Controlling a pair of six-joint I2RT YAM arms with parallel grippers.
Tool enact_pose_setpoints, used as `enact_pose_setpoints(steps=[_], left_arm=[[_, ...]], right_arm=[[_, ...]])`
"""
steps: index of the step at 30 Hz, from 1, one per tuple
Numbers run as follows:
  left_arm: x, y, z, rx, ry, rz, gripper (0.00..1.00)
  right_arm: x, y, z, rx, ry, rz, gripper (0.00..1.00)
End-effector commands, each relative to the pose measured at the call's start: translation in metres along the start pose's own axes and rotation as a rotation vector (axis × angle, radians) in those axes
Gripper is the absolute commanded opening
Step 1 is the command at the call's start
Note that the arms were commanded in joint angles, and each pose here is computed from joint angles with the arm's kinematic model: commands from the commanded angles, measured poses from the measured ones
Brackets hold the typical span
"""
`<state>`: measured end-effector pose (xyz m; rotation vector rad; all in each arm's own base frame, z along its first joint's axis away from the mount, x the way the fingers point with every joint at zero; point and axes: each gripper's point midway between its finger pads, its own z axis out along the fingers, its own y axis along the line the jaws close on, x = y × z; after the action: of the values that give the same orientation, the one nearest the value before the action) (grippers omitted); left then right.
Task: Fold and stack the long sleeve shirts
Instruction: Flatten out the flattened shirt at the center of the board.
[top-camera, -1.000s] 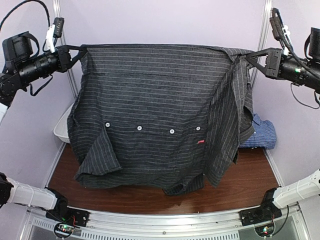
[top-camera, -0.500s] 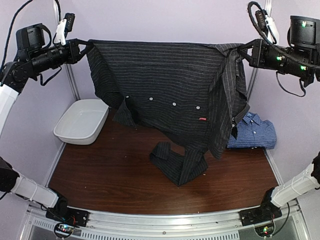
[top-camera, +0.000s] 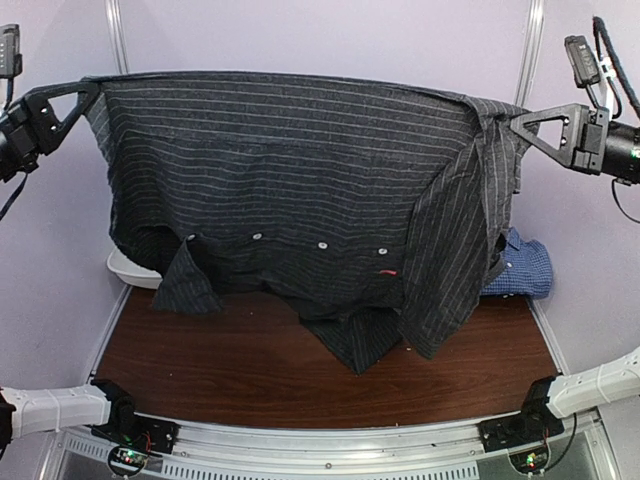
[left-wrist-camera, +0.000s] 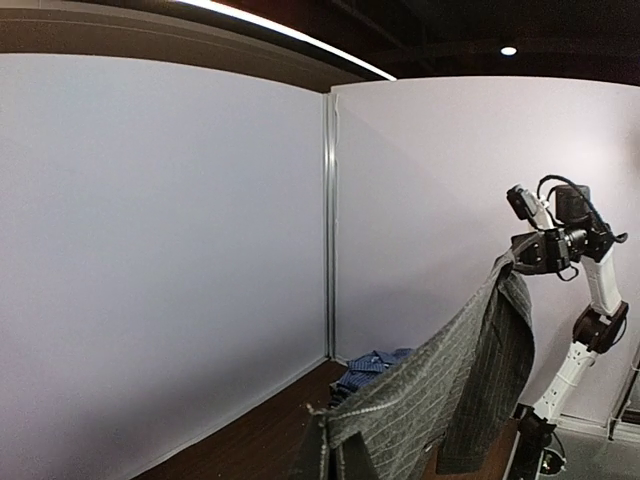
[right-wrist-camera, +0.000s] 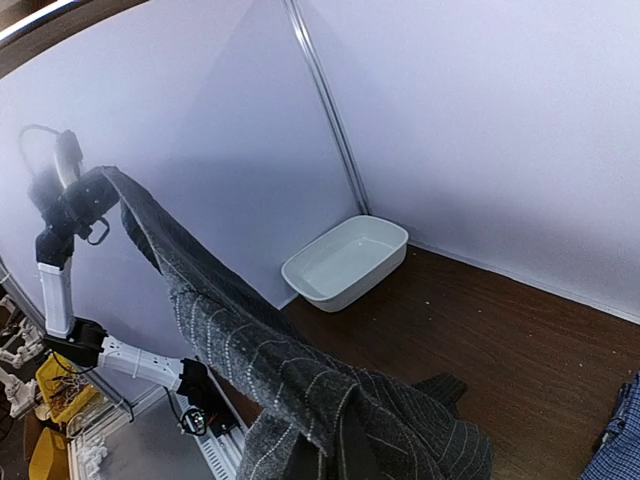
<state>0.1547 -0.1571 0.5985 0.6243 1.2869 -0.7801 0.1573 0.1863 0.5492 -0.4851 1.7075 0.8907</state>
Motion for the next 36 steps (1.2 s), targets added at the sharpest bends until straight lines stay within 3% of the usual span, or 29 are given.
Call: enact_pose_setpoints(steps=[1, 6, 14, 21, 26, 28, 29, 33, 36], left_arm=[[-0.010, -0.004, -0.009, -0.004, -0.042, -0.027, 0.00], [0.035, 0.040, 0.022, -0.136, 0.064, -0.096, 0.00], [0.191, 0.168, 0.098, -0.513, 0.344, -0.169, 0.00], [0.280, 0.265, 0.179, -0.692, 0.462, -0.121, 0.00], [0.352, 0.320, 0.224, -0.745, 0.541, -0.106, 0.00], [0.387, 0.330, 0.232, -0.741, 0.586, -0.124, 0.00], [0.403, 0.333, 0.235, -0.735, 0.607, -0.131, 0.03], [0.437, 0.340, 0.227, -0.747, 0.672, -0.138, 0.51], [0.433, 0.341, 0.215, -0.771, 0.676, -0.135, 0.71]], right_arm=[[-0.011, 0.017, -0.018, -0.097, -0.055, 0.041, 0.00], [0.018, -0.028, 0.009, 0.126, 0.009, 0.046, 0.00], [0.107, -0.161, 0.083, 0.695, 0.201, -0.020, 0.00], [0.129, -0.310, 0.167, 0.877, 0.281, 0.029, 0.00], [0.152, -0.385, 0.224, 0.954, 0.335, 0.026, 0.00], [0.166, -0.403, 0.242, 0.965, 0.367, 0.020, 0.09], [0.173, -0.409, 0.249, 0.966, 0.388, 0.017, 0.17], [0.183, -0.408, 0.249, 0.974, 0.433, 0.008, 0.50], [0.191, -0.391, 0.227, 0.979, 0.421, -0.020, 0.76]])
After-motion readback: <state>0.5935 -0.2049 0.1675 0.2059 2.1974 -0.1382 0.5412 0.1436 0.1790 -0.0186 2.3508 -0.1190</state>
